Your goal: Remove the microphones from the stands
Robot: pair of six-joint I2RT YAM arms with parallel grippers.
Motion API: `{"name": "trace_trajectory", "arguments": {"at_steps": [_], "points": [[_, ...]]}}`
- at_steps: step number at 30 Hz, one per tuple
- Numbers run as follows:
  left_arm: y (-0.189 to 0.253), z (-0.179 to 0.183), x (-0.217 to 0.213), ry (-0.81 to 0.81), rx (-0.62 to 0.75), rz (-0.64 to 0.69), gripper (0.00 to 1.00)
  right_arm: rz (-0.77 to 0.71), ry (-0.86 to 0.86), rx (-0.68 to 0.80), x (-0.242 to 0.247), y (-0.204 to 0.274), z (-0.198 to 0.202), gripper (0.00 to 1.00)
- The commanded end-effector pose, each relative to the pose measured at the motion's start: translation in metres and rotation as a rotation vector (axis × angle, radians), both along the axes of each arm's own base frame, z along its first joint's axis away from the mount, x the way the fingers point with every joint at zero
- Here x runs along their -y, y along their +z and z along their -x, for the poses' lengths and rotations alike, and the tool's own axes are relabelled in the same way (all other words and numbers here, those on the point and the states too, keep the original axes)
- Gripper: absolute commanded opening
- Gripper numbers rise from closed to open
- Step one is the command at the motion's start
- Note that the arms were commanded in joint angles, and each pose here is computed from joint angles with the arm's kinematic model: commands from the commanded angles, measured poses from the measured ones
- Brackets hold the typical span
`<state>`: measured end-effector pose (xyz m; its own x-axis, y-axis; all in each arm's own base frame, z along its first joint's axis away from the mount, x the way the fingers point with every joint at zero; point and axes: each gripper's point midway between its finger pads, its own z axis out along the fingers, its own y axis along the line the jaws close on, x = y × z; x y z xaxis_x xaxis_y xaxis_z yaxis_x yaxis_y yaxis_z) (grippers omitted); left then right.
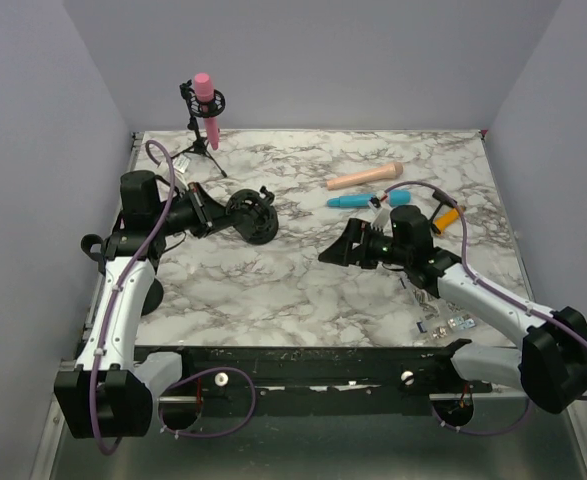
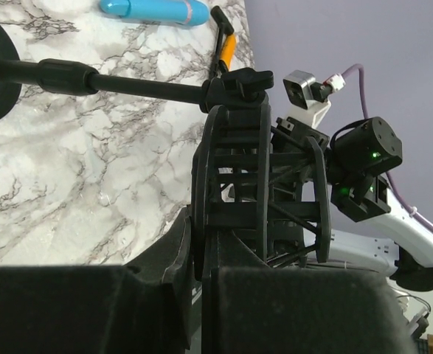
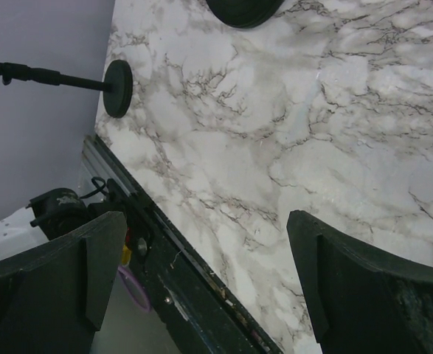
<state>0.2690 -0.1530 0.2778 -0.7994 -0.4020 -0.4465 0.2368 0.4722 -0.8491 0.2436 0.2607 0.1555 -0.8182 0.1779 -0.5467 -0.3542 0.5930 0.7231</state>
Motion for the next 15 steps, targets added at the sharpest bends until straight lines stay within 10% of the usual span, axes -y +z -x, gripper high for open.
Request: {"name": "trace_trajectory", "arguments": {"at_steps": [1,15], "points": [[0.005,-0.011,-0.011,0.009,0.035,0.021,0.01,-0.061,0.028,-0.044,-0.013,0.012,0.005,1.00],[0.027,-0.057,-0.041,0.128,0.074,0.086,0.57,-0.037,0.037,-0.073,-0.028,0.004,0.000,1.00]]}}
